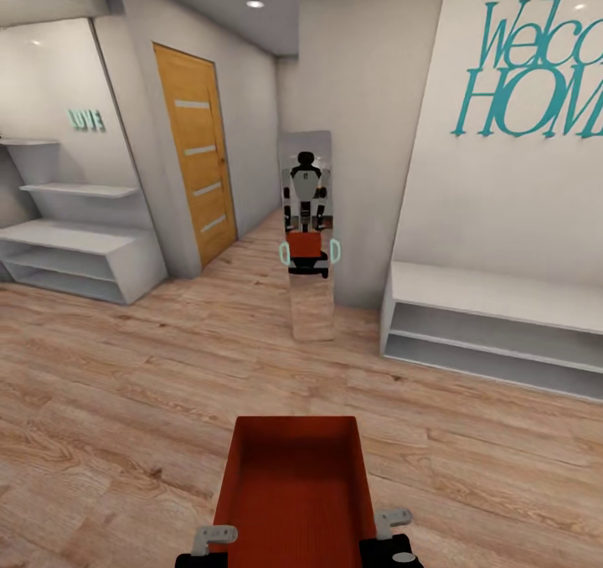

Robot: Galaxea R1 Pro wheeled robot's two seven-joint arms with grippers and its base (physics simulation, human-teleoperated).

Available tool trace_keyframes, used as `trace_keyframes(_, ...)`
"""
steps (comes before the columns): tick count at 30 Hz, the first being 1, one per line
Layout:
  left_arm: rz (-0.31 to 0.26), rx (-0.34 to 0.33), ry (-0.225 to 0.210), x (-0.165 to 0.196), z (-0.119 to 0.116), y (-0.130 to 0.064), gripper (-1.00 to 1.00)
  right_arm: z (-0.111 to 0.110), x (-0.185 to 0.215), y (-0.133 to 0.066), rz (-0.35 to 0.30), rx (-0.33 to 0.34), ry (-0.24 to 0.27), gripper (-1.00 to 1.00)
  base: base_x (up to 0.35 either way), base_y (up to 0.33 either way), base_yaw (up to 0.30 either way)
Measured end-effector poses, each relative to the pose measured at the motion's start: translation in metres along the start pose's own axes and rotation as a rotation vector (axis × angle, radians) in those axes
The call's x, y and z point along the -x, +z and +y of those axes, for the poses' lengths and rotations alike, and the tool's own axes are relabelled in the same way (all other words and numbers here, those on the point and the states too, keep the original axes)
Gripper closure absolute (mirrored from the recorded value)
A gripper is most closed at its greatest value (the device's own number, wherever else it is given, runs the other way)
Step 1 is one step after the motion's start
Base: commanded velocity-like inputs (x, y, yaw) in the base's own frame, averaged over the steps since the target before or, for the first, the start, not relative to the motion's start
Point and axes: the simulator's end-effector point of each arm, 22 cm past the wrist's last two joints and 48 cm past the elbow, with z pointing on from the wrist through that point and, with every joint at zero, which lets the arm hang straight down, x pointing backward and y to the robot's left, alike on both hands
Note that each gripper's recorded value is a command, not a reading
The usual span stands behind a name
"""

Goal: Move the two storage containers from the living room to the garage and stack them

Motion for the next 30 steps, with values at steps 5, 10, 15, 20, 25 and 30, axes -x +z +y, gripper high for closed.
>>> trace_keyframes(5, 0.003, 0.0, 0.0, -0.0014, 0.0001, 0.0005, 1.0, 0.0001, -0.0014, 0.0006, 0.003, 0.0, 0.0, 1.0, 0.343, 0.0, 0.121)
trace_keyframes(10, 0.006, 0.0, 0.0, -0.0029, 0.0001, 0.001, 1.0, 0.0003, -0.0028, 0.0011, 0.006, 0.001, 0.0, 1.0, 0.343, 0.0, 0.125)
trace_keyframes(15, 0.009, 0.0, 0.0, -0.0044, 0.0002, 0.0015, 1.0, 0.0005, -0.0043, 0.0017, 0.009, 0.001, 0.0, 1.0, 0.343, 0.0, 0.126)
trace_keyframes(20, 0.013, 0.0, -0.001, -0.0059, 0.0002, 0.002, 1.0, 0.0006, -0.0058, 0.0023, 0.013, 0.001, 0.0, 1.0, 0.343, 0.0, 0.126)
trace_keyframes(25, 0.016, 0.0, -0.001, -0.0074, 0.0003, 0.0025, 1.0, 0.0008, -0.0073, 0.0029, 0.016, 0.002, 0.0, 1.0, 0.343, 0.0, 0.125)
trace_keyframes(30, 0.019, 0.0, -0.001, -0.0088, 0.0003, 0.003, 1.0, 0.0009, -0.0087, 0.0034, 0.019, 0.002, 0.0, 1.0, 0.342, 0.021, 0.121)
